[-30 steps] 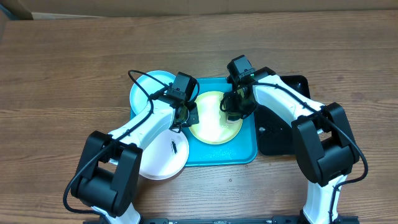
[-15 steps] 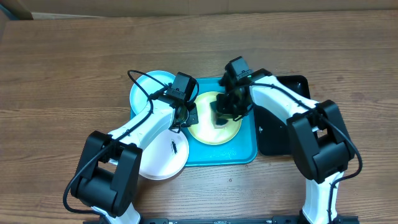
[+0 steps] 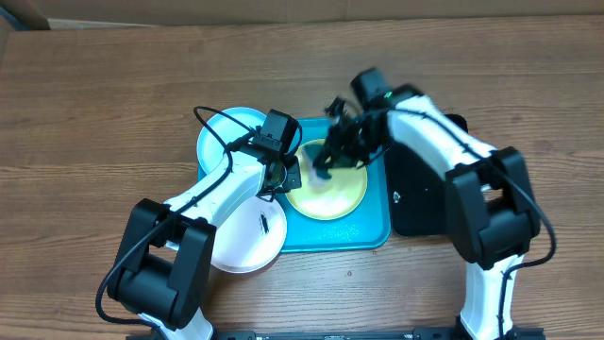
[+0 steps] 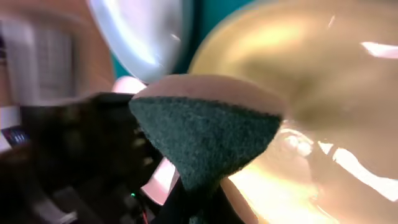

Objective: Clean dirty plates on tray and stack at the side
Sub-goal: 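Carry the sponge with the right gripper into the black tray and release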

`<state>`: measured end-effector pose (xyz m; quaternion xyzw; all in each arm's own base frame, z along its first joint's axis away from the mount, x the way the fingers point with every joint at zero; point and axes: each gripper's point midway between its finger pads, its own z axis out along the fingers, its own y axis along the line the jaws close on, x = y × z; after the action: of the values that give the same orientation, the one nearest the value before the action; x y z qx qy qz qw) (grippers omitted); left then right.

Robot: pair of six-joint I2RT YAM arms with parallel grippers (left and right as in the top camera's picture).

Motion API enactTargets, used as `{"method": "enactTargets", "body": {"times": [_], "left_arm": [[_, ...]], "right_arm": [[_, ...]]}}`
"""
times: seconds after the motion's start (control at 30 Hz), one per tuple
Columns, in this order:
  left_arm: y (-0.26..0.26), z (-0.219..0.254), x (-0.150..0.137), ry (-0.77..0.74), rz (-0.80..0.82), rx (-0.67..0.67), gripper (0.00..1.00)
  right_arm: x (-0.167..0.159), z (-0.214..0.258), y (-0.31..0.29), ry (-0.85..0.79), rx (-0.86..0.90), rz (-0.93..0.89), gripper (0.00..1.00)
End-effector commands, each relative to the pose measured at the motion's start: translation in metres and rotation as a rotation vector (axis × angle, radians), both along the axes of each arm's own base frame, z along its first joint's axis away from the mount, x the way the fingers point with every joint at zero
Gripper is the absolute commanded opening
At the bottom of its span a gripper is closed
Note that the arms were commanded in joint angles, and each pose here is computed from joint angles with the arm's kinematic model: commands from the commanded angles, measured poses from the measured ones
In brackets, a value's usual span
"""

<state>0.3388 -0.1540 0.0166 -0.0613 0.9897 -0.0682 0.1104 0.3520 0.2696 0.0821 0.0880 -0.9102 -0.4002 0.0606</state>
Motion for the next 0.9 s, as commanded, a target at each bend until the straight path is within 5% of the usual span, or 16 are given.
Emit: {"method": "enactTargets", "body": {"times": [0.0,0.57,0.87], "left_arm": [[0.0,-0.008,-0.003,0.021,-0.015,0.008,0.04],[0.0,-0.008,-0.003,0.02,-0.016,0.009,0.04],[0.001,-0.008,-0.003,0.02,-0.014,0.013,0.04]], "right_arm": [[0.018,0.056,-0.018,-0.142,0.071,0.002,0.04],[0.031,0.038,-0.202,-0.102,-0.437,-0.282,0.04],[0.016,-0.004,-0.244,-0.058,-0.66,-0.306,0.04]]}}
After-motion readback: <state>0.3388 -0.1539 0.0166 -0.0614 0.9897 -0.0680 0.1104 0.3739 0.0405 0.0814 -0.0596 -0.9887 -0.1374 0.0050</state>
